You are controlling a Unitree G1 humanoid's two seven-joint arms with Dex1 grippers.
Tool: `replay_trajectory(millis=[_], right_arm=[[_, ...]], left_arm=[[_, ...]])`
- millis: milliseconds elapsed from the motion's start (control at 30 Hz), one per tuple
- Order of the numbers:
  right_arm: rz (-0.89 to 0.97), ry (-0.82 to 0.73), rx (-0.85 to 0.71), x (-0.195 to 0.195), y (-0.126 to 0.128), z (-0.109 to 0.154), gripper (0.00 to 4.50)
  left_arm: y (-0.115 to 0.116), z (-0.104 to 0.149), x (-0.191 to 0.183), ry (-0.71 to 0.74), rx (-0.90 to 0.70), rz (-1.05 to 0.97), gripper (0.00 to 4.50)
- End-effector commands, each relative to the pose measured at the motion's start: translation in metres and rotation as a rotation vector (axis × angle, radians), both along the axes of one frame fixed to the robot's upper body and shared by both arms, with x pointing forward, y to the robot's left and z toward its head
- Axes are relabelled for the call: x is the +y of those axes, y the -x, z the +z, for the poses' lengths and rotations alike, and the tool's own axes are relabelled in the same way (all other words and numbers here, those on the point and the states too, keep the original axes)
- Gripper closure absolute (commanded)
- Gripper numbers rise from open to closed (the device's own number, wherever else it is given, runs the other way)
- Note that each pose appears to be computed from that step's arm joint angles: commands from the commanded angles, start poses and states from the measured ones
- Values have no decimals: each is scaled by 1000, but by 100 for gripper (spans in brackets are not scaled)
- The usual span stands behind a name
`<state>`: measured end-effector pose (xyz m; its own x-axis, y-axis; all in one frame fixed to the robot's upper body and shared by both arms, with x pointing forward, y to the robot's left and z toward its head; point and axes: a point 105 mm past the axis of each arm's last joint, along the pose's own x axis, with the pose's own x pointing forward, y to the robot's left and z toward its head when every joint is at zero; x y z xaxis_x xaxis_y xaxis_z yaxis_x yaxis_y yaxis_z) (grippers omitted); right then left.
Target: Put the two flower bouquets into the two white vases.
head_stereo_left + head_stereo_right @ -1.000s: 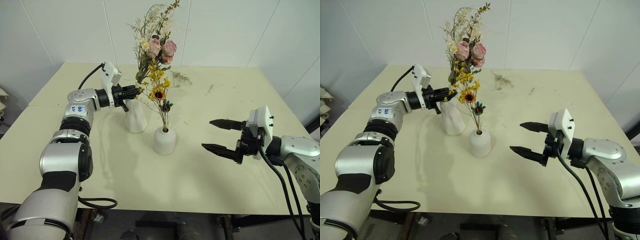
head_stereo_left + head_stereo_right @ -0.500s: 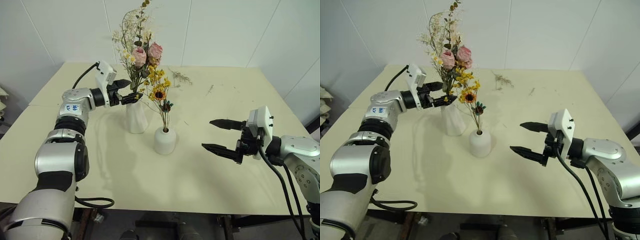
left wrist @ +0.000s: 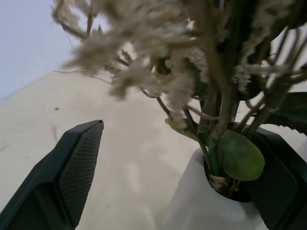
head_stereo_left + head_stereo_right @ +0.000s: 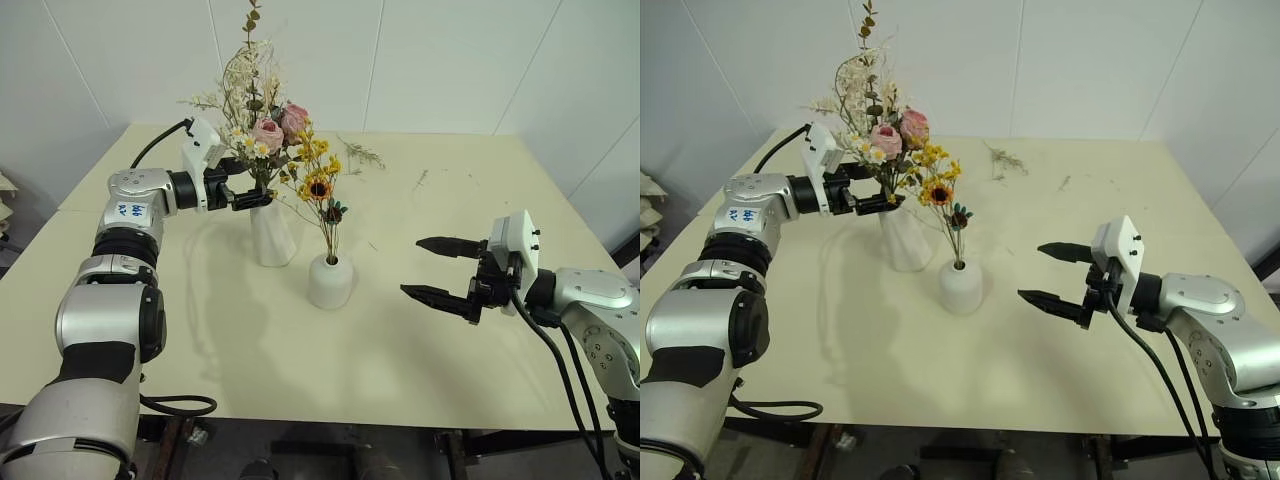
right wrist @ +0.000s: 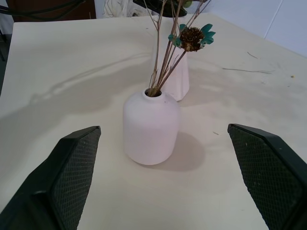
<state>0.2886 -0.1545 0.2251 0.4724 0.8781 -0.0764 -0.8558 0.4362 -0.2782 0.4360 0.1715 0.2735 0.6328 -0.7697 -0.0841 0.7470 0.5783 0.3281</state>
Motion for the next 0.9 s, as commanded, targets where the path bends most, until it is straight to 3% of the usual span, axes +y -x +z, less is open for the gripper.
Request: replay_trajectory(millis=[33,200,500,900], right_arm=[[23,-3,-47,3,3,10,0],[20,2,-46,1,2,10,0],[24,5,-46,3,1,10,0],[9,8,-53,1,2,10,0]], left_arm=[[2,7,6,-9,-9,0,8],[11,12,8,-44,4,-66,8],[10,36,3,20,-44,-55,8],[12,43,1,8,-45,-71,8]])
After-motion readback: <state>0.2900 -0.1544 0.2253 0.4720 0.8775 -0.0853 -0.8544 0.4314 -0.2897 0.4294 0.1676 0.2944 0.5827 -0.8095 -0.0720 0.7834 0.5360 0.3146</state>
